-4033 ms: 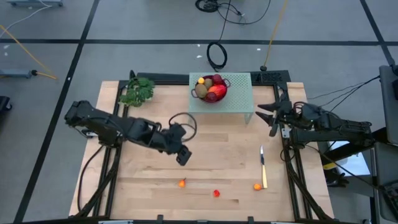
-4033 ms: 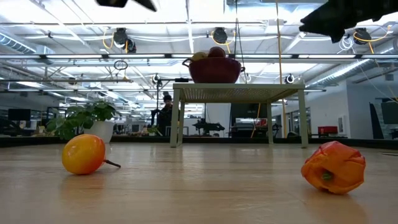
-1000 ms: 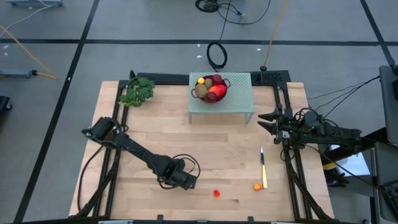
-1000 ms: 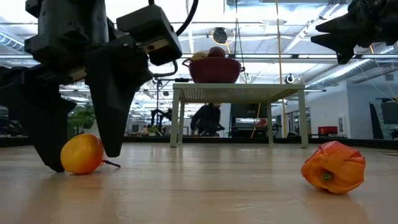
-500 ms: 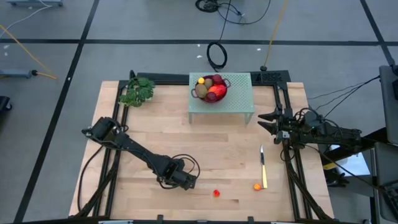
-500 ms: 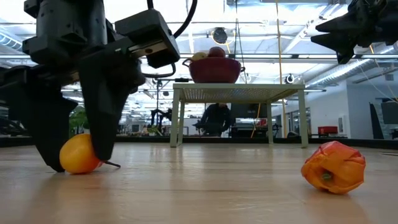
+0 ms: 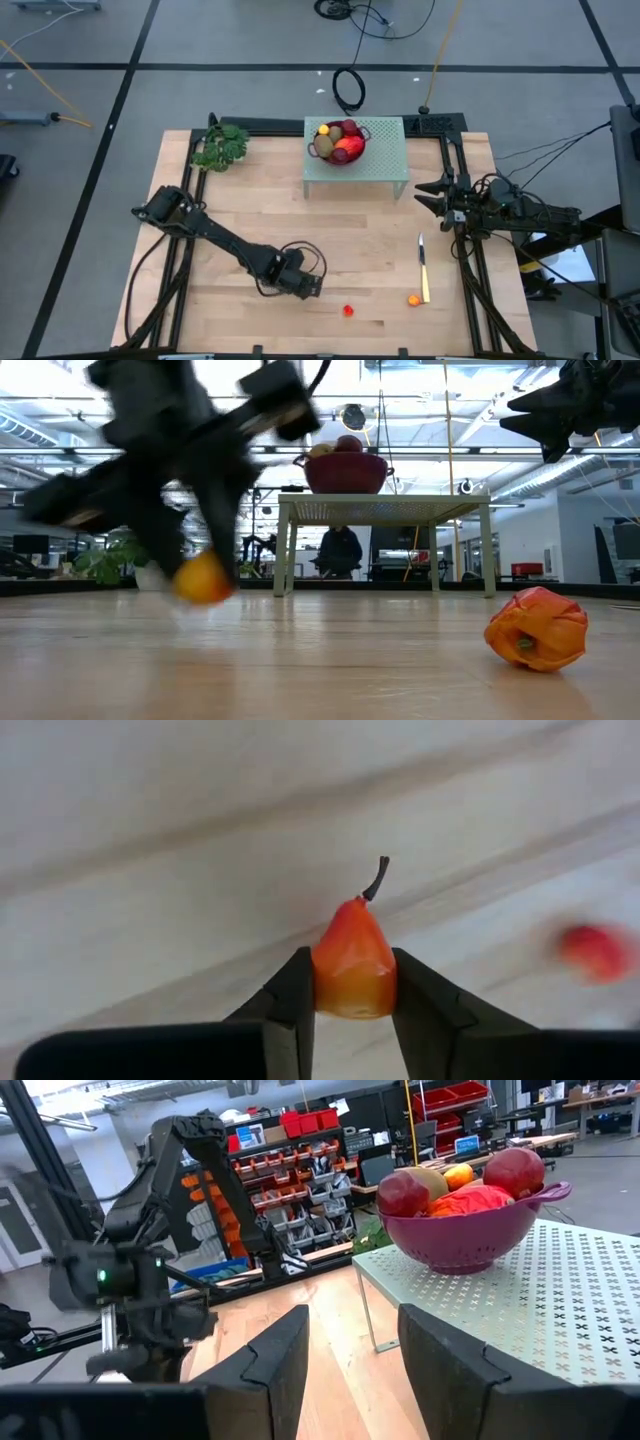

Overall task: Pick & Place Fruit
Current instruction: Put the pear in the violet strainer bowl on the shelf

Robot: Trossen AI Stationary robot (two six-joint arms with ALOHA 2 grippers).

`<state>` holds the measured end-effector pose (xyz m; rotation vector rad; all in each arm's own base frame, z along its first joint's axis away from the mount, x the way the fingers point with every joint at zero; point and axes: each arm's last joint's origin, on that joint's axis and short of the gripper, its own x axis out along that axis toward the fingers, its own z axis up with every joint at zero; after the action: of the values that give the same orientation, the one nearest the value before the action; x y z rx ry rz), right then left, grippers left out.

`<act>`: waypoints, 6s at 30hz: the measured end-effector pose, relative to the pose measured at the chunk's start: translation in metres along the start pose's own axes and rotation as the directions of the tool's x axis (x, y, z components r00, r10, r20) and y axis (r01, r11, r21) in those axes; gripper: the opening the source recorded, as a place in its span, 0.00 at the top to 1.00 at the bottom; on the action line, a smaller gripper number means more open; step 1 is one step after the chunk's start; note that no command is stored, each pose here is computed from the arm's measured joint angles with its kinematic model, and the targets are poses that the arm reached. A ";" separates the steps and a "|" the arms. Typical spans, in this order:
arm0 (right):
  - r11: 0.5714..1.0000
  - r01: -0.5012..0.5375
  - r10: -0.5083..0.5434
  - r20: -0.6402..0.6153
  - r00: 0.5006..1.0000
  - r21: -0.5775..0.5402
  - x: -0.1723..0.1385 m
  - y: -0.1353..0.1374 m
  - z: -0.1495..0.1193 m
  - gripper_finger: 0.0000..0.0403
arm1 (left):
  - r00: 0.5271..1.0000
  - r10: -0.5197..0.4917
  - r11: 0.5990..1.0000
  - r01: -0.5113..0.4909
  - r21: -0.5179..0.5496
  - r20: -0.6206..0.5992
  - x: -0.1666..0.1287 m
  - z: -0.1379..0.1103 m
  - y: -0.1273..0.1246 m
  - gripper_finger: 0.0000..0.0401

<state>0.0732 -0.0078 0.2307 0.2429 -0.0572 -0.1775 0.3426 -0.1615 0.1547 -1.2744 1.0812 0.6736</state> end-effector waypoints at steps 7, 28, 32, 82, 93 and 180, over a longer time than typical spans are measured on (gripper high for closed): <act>1.000 0.000 0.000 -0.001 1.000 0.000 0.000 0.000 0.000 0.63 | 0.943 -0.235 0.972 0.227 0.060 0.235 -0.040 0.031 -0.025 0.78; 1.000 0.003 -0.003 -0.001 1.000 -0.004 0.000 0.000 0.000 0.63 | 0.351 -0.527 0.849 0.240 0.470 0.774 -0.210 0.180 -0.036 0.77; 1.000 0.004 -0.004 -0.003 1.000 -0.004 0.000 0.000 0.000 0.63 | 0.361 -0.547 0.837 0.207 0.507 0.755 -0.219 0.208 -0.029 0.77; 1.000 0.010 -0.010 -0.006 1.000 -0.028 0.000 0.000 -0.001 0.63 | 0.765 -0.242 0.687 -0.299 0.663 0.596 -0.206 0.298 -0.069 0.77; 1.000 0.010 -0.010 -0.005 1.000 -0.028 0.000 0.000 -0.001 0.63 | 0.765 -0.241 0.690 -0.297 0.660 0.597 -0.206 0.298 -0.069 0.62; 0.995 -0.033 0.034 -0.004 0.999 0.090 0.001 0.001 0.000 0.63 | 0.852 -0.463 0.581 0.085 0.809 0.243 -0.112 0.012 -0.081 0.60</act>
<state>0.0739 -0.0069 0.2311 0.3325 -0.0643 -0.1410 0.3740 -0.1498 0.2890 -0.4550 0.6276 0.1523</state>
